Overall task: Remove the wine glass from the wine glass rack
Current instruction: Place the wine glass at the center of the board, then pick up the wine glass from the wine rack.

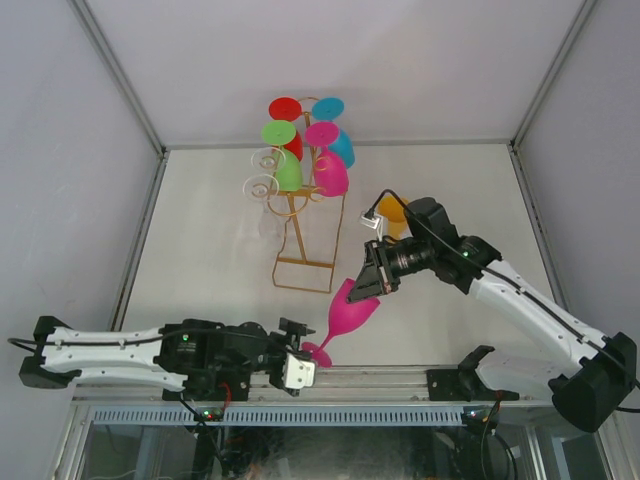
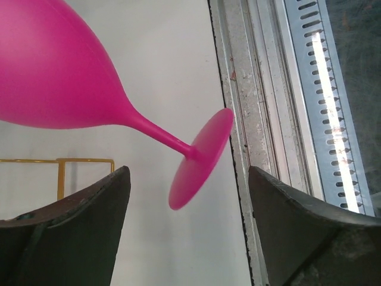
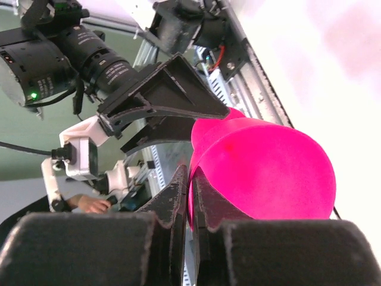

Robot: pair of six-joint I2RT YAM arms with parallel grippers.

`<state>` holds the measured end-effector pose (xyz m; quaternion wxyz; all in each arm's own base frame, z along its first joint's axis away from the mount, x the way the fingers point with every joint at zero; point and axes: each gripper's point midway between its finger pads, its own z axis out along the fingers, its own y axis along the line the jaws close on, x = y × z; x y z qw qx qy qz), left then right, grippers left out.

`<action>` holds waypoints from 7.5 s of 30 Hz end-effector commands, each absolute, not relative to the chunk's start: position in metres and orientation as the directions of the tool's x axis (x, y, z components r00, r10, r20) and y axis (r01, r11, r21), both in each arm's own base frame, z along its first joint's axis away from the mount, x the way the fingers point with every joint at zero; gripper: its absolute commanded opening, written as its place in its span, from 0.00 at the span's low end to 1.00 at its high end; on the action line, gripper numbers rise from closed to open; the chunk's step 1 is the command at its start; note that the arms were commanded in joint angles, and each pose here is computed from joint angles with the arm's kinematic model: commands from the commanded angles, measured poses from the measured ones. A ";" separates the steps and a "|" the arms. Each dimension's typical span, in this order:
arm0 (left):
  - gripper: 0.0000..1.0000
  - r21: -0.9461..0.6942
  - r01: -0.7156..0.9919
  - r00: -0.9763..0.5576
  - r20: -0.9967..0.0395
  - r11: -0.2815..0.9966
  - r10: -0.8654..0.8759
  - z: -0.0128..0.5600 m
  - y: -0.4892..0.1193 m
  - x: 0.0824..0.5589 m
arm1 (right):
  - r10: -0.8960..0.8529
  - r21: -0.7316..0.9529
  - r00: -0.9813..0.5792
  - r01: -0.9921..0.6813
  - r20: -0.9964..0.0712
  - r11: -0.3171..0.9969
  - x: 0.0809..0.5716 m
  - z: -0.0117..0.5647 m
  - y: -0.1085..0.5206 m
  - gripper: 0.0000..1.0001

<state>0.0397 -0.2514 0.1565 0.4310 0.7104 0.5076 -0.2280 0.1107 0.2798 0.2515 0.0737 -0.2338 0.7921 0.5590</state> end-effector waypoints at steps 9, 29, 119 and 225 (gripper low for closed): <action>1.00 0.193 0.962 0.121 -0.935 0.194 0.333 0.183 -0.270 0.052 | -0.139 0.546 -0.782 -0.538 -0.607 0.642 0.142 0.249 0.240 0.00; 1.00 -0.397 0.623 -0.421 -0.896 0.674 -0.138 0.216 -0.233 0.102 | 0.017 0.077 -0.578 -0.080 -0.816 0.994 0.200 0.250 0.097 0.00; 1.00 -0.573 0.520 -0.605 -0.771 0.634 -0.200 0.214 -0.269 0.102 | 0.020 0.075 -0.768 -0.037 -0.640 0.996 0.374 0.171 0.104 0.06; 1.00 -0.543 0.461 -0.587 -0.780 0.702 -0.218 0.195 -0.220 0.108 | 0.696 0.907 -0.598 -0.146 -0.398 0.394 0.444 0.384 0.290 0.75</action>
